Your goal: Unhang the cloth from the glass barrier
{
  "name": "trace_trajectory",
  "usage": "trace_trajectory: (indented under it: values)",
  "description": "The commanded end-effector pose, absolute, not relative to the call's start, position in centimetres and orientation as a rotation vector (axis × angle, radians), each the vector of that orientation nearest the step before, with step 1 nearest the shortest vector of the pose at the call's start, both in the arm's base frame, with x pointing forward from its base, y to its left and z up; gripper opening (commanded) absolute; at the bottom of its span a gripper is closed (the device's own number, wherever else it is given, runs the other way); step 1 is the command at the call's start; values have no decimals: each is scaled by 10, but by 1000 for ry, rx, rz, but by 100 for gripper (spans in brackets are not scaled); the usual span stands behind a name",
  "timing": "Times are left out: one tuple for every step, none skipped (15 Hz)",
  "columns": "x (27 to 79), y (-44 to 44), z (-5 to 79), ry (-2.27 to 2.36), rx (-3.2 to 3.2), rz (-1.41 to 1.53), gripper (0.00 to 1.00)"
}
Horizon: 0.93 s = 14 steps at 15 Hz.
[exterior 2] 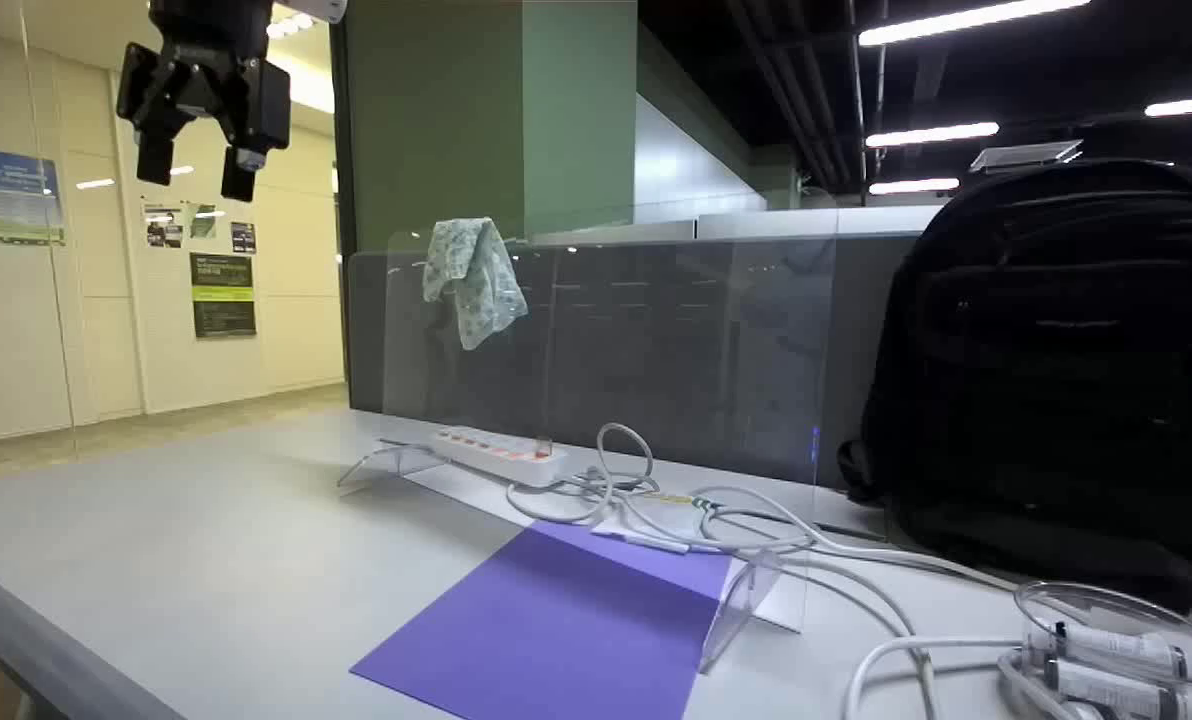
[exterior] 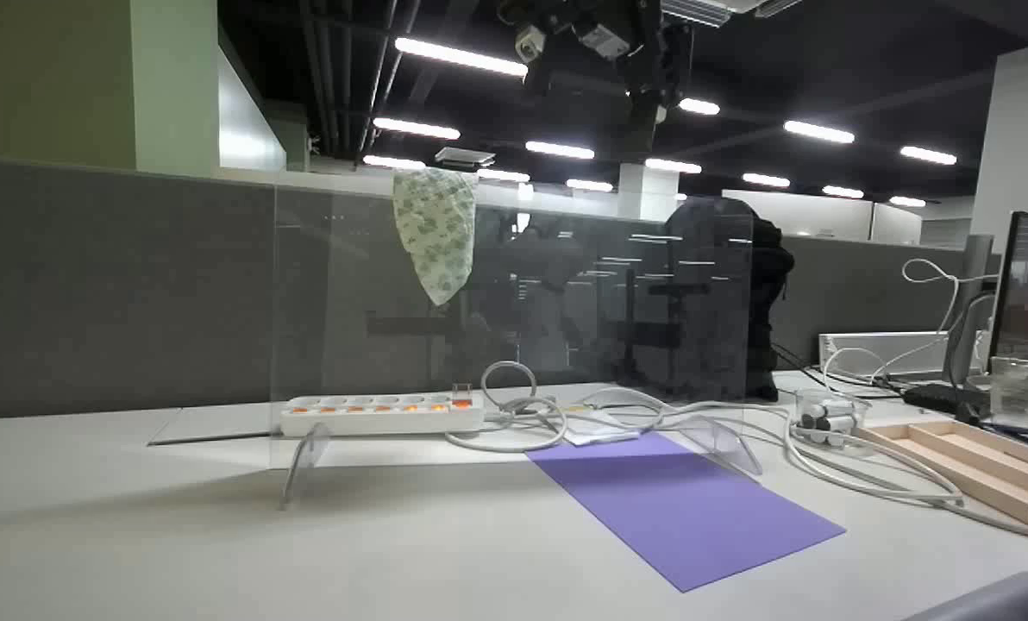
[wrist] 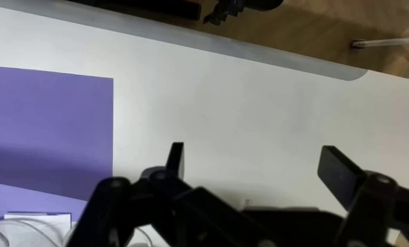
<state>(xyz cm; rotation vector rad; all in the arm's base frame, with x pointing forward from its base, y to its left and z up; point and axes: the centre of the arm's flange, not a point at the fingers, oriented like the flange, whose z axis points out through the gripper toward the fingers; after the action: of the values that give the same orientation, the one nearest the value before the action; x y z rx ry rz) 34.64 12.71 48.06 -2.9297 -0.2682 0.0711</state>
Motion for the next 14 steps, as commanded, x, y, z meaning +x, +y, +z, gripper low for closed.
trace_trajectory:
  values:
    - [346, 127, 481, -268, -2930, 71, 100]
    - [346, 127, 481, -268, -2930, 71, 100]
    - [346, 127, 481, -268, -2930, 71, 100]
    - [346, 127, 481, -268, -2930, 71, 100]
    - [346, 127, 481, -268, -2930, 71, 100]
    - [346, 127, 481, -268, -2930, 71, 100]
    - [346, 127, 481, -268, -2930, 71, 100]
    - [346, 127, 481, -268, -2930, 71, 100]
    - [346, 127, 481, -268, -2930, 71, 100]
    - [346, 127, 480, -268, -2930, 71, 100]
    - [346, 127, 481, -268, -2930, 71, 100]
    - [348, 125, 481, -237, -2959, 13, 100]
    - [353, 122, 482, -185, -2987, -44, 100]
    - [359, 119, 484, -137, -3025, -129, 100]
